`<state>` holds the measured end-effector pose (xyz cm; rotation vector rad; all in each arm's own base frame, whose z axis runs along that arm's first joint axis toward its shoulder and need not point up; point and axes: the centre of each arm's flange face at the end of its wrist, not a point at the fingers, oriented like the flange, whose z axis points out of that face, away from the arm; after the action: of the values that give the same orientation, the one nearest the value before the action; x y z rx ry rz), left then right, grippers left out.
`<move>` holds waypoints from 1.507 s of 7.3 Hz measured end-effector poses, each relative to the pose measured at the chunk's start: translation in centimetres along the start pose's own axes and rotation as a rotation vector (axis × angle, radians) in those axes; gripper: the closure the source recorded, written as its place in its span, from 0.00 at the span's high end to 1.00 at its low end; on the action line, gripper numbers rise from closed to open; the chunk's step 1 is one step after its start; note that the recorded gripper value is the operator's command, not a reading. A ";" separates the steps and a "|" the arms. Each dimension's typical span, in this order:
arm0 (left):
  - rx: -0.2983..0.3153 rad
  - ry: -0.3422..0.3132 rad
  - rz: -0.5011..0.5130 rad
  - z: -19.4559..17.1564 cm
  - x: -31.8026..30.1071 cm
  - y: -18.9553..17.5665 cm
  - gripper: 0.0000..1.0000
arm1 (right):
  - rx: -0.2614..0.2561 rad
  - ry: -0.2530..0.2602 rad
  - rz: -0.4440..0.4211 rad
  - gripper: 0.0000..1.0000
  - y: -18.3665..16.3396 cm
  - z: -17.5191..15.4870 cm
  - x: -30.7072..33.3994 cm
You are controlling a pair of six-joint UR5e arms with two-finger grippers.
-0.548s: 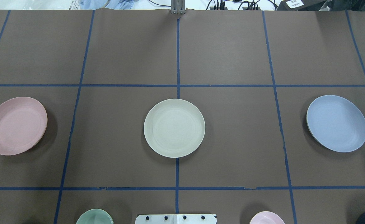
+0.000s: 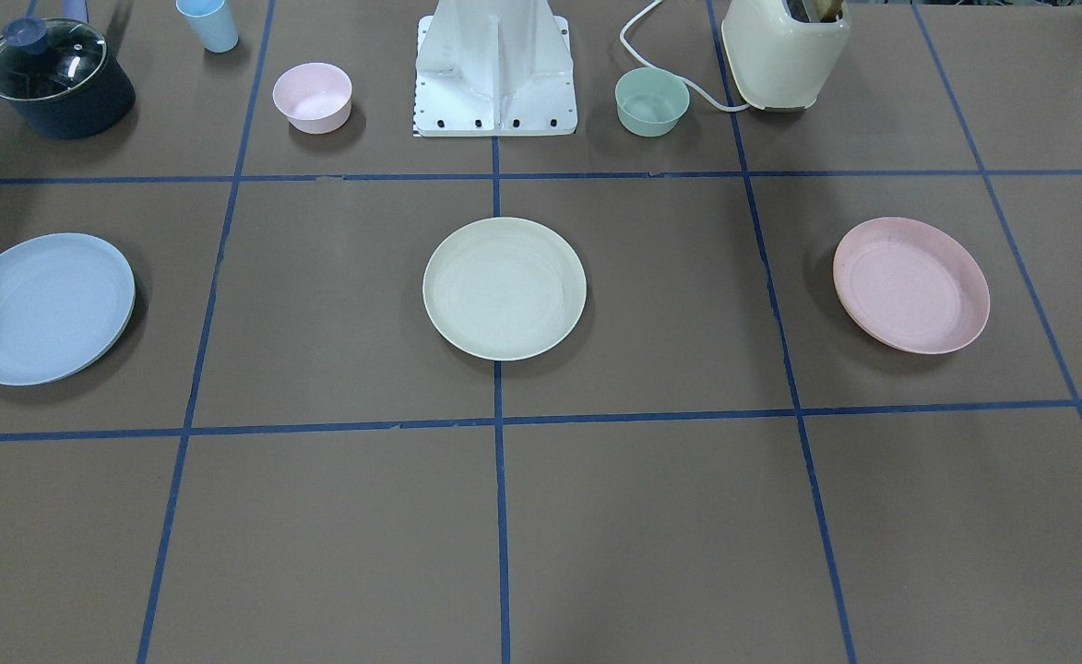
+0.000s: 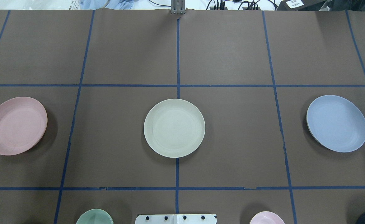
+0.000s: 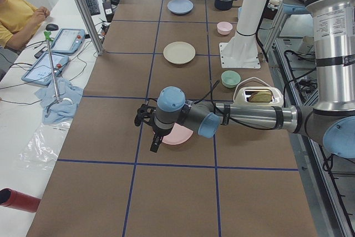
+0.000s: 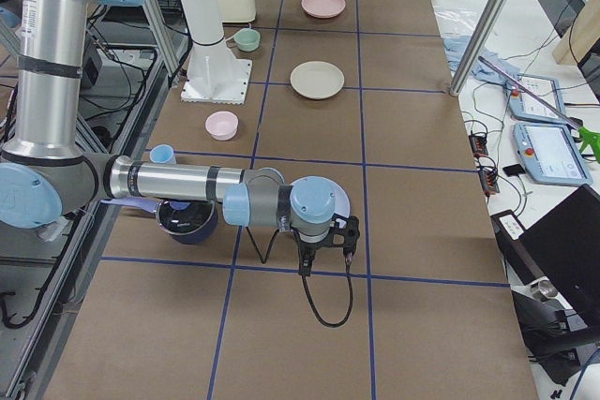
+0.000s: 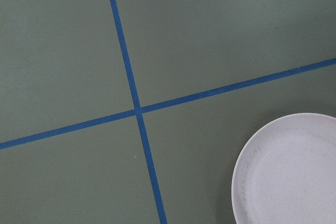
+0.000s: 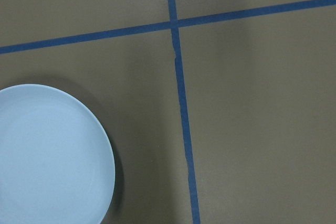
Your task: Stack three plates with pink and blue
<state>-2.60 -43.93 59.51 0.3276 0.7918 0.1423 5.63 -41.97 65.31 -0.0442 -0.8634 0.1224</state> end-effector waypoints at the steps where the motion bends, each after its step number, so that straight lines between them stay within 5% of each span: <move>1: -0.003 0.004 -0.002 0.1 -0.1 0.1 1.00 | 0.001 0.000 -0.002 1.00 -0.1 0.0 -0.2; 4: -0.011 0.017 0.013 2.1 -0.3 -0.8 1.00 | 0.011 -0.005 -0.068 1.00 -0.6 0.9 -1.7; 7: -0.089 0.052 -0.054 9.1 0.9 -2.2 0.99 | 0.006 -0.010 -0.136 1.00 -0.9 2.3 -3.5; 11: -0.207 0.114 -0.112 16.3 5.7 -1.3 0.82 | -0.004 -0.012 -0.155 1.00 -1.3 2.8 -4.4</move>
<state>13.07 -47.56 65.95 0.0793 0.8985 0.1370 0.74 -43.83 63.91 0.0197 -0.8762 -0.0244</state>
